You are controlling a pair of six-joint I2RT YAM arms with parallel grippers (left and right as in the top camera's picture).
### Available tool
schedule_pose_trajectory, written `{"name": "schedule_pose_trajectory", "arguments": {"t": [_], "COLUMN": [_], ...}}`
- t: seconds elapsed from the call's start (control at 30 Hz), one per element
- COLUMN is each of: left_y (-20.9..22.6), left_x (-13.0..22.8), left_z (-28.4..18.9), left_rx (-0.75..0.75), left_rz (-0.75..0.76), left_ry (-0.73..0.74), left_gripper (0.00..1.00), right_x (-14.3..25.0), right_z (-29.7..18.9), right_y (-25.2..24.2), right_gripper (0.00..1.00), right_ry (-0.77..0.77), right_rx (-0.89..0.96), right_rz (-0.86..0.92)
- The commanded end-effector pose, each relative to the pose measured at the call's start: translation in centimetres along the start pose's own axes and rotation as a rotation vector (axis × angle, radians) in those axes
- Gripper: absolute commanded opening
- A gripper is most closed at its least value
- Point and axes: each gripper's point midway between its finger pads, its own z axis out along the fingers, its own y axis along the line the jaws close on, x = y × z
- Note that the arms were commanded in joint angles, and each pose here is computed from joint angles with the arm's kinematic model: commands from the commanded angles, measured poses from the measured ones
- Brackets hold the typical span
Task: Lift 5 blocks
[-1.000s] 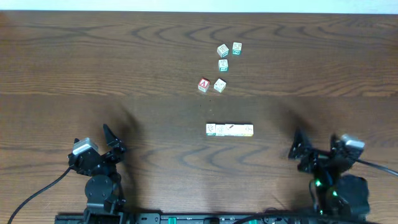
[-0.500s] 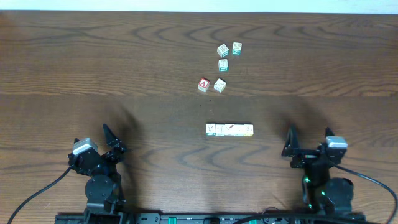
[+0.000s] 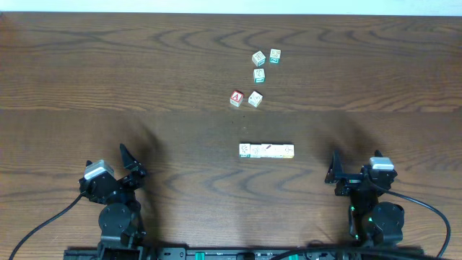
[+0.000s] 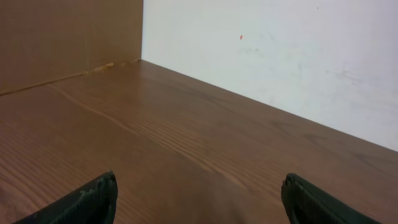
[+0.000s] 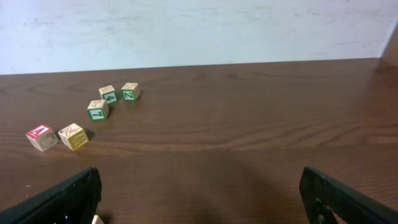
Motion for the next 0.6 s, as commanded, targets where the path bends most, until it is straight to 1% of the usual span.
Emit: {"name": "schedule_pose_trajectory", "arguments": {"t": [0.0, 0.17, 0.27, 0.57], "left_y": [0.39, 0.39, -0.32, -0.17], "left_x": [1.63, 1.64, 1.74, 1.64], "left_z": [0.20, 0.20, 0.09, 0.11], "left_rx": [-0.012, -0.012, 0.018, 0.012], "left_rz": [0.040, 0.040, 0.041, 0.039], "left_ry": [0.034, 0.035, 0.038, 0.034], "left_gripper": [0.85, 0.85, 0.85, 0.85], "right_x": [0.01, 0.01, 0.01, 0.01], "right_z": [0.00, 0.00, 0.00, 0.00], "right_y": [-0.06, -0.06, -0.06, -0.06], "right_gripper": [0.99, 0.99, 0.99, 0.99], "right_ry": [-0.004, -0.004, -0.004, -0.004], "right_rx": [0.001, 0.001, 0.001, 0.001], "right_rz": [-0.019, -0.019, -0.019, -0.019]}}
